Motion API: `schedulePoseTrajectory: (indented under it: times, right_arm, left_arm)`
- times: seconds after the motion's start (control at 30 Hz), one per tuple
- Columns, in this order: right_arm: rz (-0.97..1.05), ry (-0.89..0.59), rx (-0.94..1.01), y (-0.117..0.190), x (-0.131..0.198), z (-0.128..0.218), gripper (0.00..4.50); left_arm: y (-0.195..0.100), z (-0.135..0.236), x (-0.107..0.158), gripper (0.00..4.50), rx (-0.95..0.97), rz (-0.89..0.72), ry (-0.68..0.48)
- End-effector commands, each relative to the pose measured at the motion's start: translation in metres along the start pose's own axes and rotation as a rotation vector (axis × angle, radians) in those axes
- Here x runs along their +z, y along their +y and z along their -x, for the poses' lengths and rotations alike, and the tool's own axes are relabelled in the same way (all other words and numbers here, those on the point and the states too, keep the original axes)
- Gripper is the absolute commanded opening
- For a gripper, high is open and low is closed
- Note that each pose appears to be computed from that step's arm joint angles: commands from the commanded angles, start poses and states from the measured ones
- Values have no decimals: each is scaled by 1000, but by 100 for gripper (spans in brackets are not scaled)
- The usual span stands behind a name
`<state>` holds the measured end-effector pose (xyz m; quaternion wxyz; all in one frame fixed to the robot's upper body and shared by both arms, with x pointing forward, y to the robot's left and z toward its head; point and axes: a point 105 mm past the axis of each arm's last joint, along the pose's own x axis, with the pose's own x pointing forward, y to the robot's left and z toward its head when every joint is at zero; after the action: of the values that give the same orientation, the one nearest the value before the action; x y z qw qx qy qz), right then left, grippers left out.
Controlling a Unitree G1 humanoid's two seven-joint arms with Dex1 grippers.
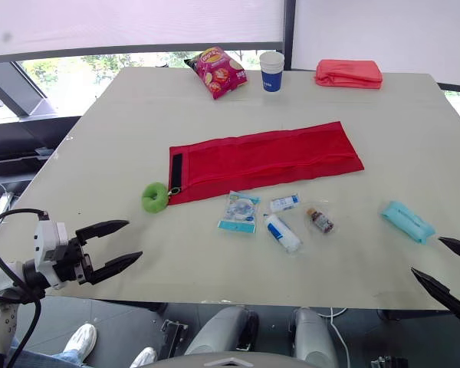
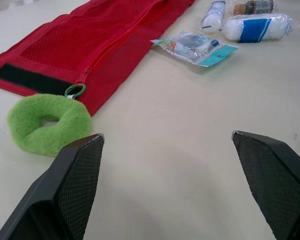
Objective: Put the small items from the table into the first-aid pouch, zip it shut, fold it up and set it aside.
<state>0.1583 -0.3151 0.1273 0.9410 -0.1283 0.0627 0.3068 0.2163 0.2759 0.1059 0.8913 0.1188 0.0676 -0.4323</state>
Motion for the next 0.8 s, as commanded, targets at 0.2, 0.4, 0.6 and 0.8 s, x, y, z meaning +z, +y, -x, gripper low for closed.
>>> schedulePoseTrajectory:
  times: [0.2,0.4,0.6,0.8]
  right_arm:
    - [37,-22,-16,-7,2,8,450]
    - [35,-26,-13,-7,-1,10,450]
    - [34,-34,-9,-4,-1,8,450]
    - [58,-69,6,-3,10,-1,450]
  left_arm:
    - [4,2,5,438,15,-21,-22]
    - [5,2,6,438,16,-28,-20]
    - [5,2,8,438,13,-35,-17]
    - [15,-6,21,438,35,-60,-63]
